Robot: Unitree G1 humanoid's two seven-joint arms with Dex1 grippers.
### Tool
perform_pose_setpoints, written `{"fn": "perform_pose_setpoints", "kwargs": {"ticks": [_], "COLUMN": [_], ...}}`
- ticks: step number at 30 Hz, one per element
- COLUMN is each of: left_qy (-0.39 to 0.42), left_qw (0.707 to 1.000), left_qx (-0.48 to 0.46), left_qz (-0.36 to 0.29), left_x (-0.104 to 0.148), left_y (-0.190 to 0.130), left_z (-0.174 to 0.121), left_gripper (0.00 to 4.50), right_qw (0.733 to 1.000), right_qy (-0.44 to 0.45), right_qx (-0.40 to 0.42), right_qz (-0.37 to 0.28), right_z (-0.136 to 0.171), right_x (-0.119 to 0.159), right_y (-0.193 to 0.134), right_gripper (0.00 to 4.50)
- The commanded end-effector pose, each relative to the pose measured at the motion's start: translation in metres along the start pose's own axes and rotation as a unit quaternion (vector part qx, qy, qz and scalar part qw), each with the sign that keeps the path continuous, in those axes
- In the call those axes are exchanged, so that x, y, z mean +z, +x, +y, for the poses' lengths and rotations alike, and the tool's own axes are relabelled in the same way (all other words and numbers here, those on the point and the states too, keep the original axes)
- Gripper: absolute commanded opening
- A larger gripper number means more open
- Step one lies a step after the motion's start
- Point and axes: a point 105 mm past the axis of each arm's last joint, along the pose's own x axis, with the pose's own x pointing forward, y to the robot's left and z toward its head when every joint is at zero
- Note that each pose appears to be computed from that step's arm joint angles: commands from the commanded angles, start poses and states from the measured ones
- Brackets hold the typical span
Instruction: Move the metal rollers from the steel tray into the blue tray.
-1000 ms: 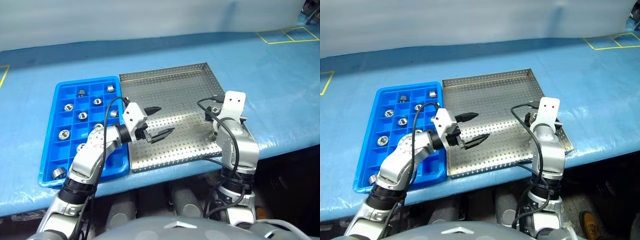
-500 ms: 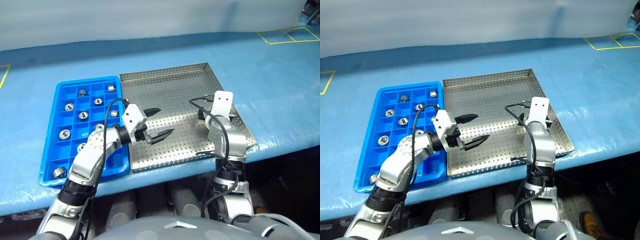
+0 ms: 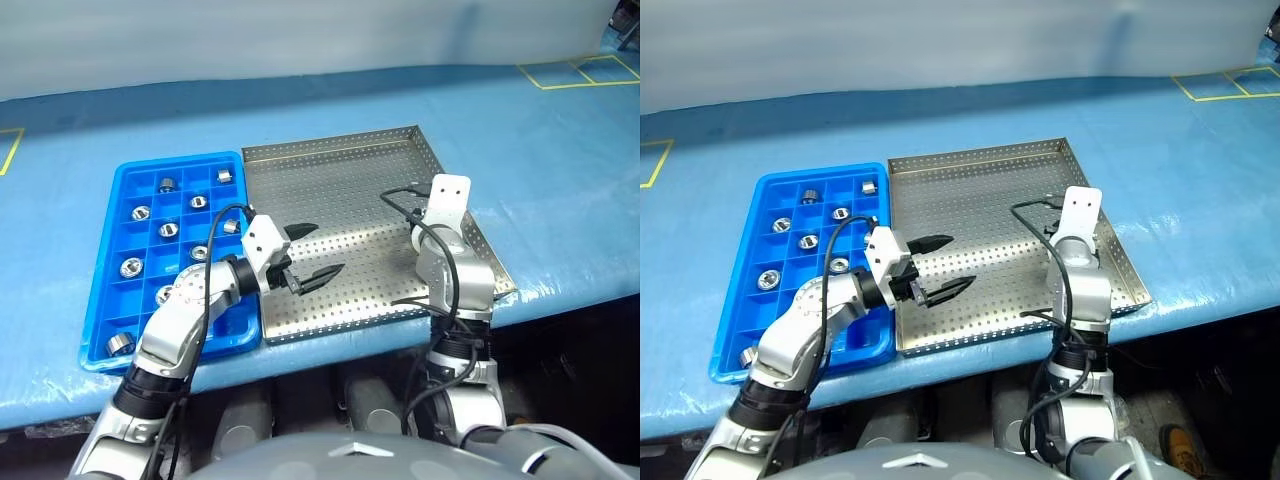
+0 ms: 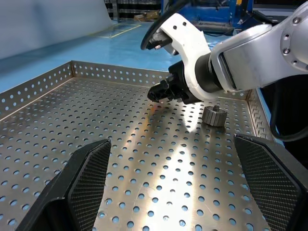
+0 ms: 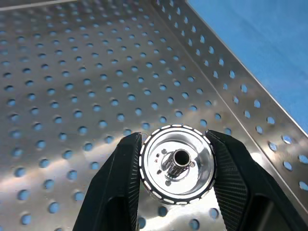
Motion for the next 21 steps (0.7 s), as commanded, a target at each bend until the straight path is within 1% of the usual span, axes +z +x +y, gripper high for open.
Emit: {"fn": "perform_pose_setpoints", "kwargs": {"ticks": [1, 2, 5, 7, 9, 10, 13, 15, 18, 21], "left_qy": [0.034, 0.033, 0.033, 0.032, 0.034, 0.036, 0.036, 0.037, 0.037, 0.033], "left_qw": [0.998, 0.997, 0.994, 0.991, 0.986, 0.983, 0.977, 0.969, 0.963, 0.955], "left_qx": [0.042, 0.060, 0.092, 0.121, 0.159, 0.173, 0.205, 0.245, 0.265, 0.294], "left_qz": [-0.041, -0.044, -0.048, -0.049, -0.047, -0.045, -0.039, -0.023, -0.014, -0.002], "left_x": [0.020, 0.021, 0.021, 0.021, 0.021, 0.021, 0.021, 0.017, 0.016, 0.012], "left_y": [-0.012, -0.018, -0.029, -0.041, -0.060, -0.067, -0.082, -0.103, -0.114, -0.126], "left_z": [0.008, 0.012, 0.017, 0.021, 0.022, 0.021, 0.018, 0.013, 0.010, 0.005], "left_gripper": [4.50, 4.50, 4.50, 4.50, 4.50, 4.50, 4.50, 4.50, 4.50, 4.50], "right_qw": [0.993, 0.987, 0.975, 0.959, 0.938, 0.930, 0.914, 0.897, 0.888, 0.869], "right_qy": [-0.023, -0.033, -0.051, -0.069, -0.085, -0.091, -0.100, -0.108, -0.111, -0.125], "right_qx": [0.099, 0.136, 0.197, 0.252, 0.312, 0.331, 0.368, 0.406, 0.426, 0.463], "right_qz": [-0.060, -0.074, -0.094, -0.113, -0.128, -0.133, -0.139, -0.138, -0.135, -0.121], "right_z": [0.046, 0.064, 0.091, 0.116, 0.144, 0.153, 0.170, 0.187, 0.194, 0.204], "right_x": [0.031, 0.037, 0.044, 0.048, 0.052, 0.052, 0.052, 0.049, 0.046, 0.032], "right_y": [-0.021, -0.029, -0.044, -0.058, -0.075, -0.081, -0.092, -0.105, -0.111, -0.124], "right_gripper": [1.74, 1.74, 1.74, 1.74, 1.74, 1.74, 1.74, 1.74, 1.74, 1.74]}}
